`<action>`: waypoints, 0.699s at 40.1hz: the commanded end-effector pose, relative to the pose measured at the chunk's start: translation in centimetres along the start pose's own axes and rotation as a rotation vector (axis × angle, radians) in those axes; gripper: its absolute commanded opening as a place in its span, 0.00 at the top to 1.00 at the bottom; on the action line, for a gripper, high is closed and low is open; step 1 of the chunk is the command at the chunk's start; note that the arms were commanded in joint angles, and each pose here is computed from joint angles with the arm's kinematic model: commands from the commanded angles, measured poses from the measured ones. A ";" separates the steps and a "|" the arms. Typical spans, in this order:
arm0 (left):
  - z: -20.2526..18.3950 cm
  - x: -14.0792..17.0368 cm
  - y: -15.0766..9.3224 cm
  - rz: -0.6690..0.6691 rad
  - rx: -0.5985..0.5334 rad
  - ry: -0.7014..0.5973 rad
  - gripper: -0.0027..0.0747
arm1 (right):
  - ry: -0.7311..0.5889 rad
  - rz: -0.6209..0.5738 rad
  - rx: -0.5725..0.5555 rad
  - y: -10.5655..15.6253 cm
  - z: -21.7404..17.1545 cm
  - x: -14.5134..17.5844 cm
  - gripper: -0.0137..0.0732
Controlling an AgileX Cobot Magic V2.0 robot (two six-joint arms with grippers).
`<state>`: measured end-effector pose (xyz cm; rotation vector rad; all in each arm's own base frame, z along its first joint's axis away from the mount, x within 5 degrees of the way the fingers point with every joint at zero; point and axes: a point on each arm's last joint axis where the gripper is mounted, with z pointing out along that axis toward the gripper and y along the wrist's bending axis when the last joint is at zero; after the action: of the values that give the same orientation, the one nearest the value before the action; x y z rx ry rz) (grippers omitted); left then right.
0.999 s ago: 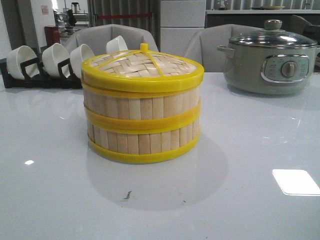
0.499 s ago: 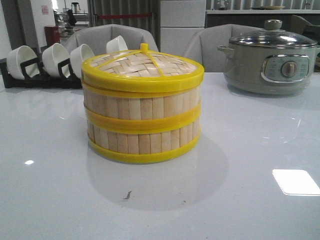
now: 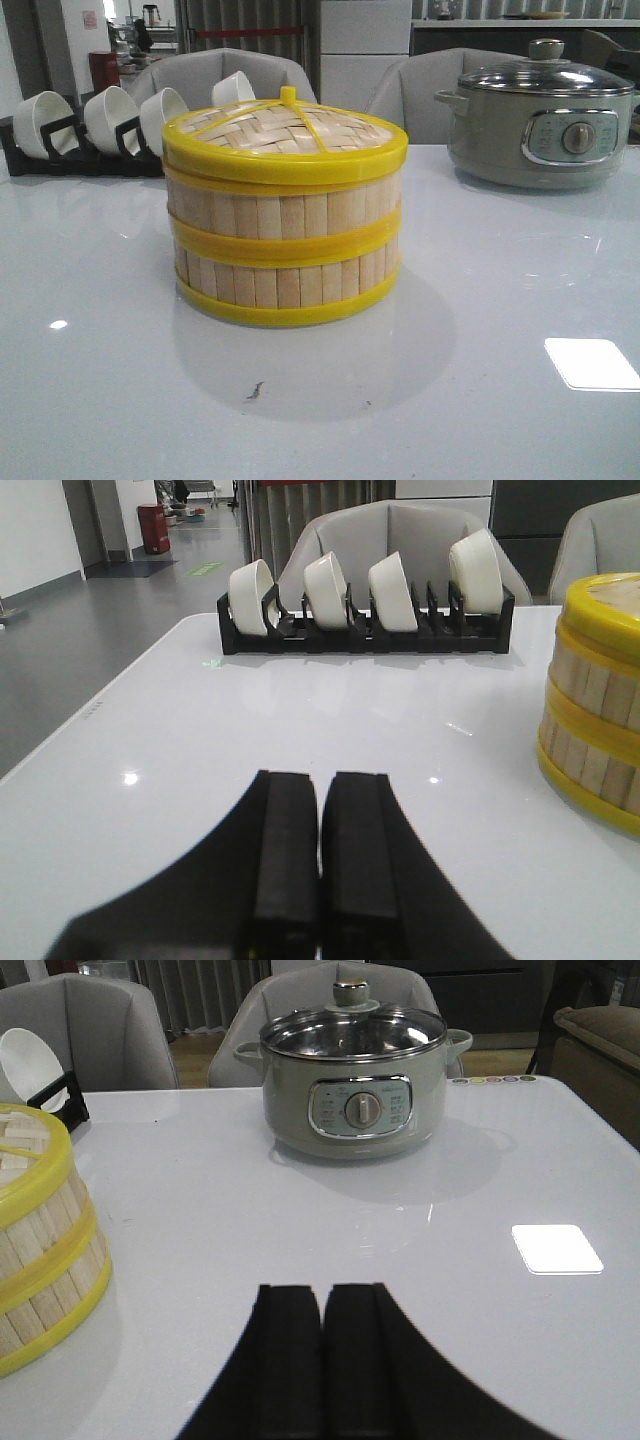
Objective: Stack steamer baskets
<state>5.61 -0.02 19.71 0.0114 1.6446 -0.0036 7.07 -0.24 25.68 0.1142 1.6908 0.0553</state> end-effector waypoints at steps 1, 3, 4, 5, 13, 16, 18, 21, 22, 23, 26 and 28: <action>-0.2 -0.7 0.0 -0.007 0.005 -0.095 0.84 | -0.115 -0.011 -0.007 0.2 -0.2 -1.8 0.79; -0.2 -0.7 0.0 -0.007 0.005 -0.095 0.84 | -0.115 -0.011 -0.007 0.2 -0.2 -1.8 0.79; -0.2 -0.7 0.0 -0.007 0.005 -0.095 0.84 | -0.115 -0.011 -0.007 0.2 -0.2 -1.8 0.79; -0.2 -0.7 0.0 -0.007 0.005 -0.095 0.84 | -0.115 -0.011 -0.007 0.2 -0.2 -1.8 0.79; -0.2 -0.7 0.0 -0.007 0.005 -0.095 0.84 | -0.115 -0.011 -0.007 0.2 -0.2 -1.8 0.79; -0.2 -0.7 0.0 -0.007 0.005 -0.095 0.84 | -0.115 -0.011 -0.007 0.2 -0.2 -1.8 0.79; -0.2 -0.7 0.0 -0.007 0.005 -0.095 0.84 | -0.115 -0.011 -0.007 0.2 -0.2 -1.8 0.79; -0.2 -0.7 0.0 -0.007 0.005 -0.095 0.84 | -0.115 -0.011 -0.007 0.2 -0.2 -1.8 0.79; -0.2 -0.7 0.0 -0.007 0.005 -0.095 0.84 | -0.115 -0.011 -0.007 0.2 -0.2 -1.8 0.79; -0.2 -0.7 0.0 -0.007 0.005 -0.095 0.84 | -0.115 -0.011 -0.007 0.2 -0.2 -1.8 0.79; -0.2 -0.7 0.0 -0.007 0.005 -0.095 0.84 | -0.115 -0.012 -0.007 0.2 -0.2 -1.8 0.79; -0.2 -0.7 0.0 -0.007 0.005 -0.095 0.84 | -0.117 -0.024 -0.005 0.1 -0.2 -1.8 0.79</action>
<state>5.61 -0.02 19.68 0.0112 1.6485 -0.0034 7.07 -0.24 25.68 0.1142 1.6908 0.0553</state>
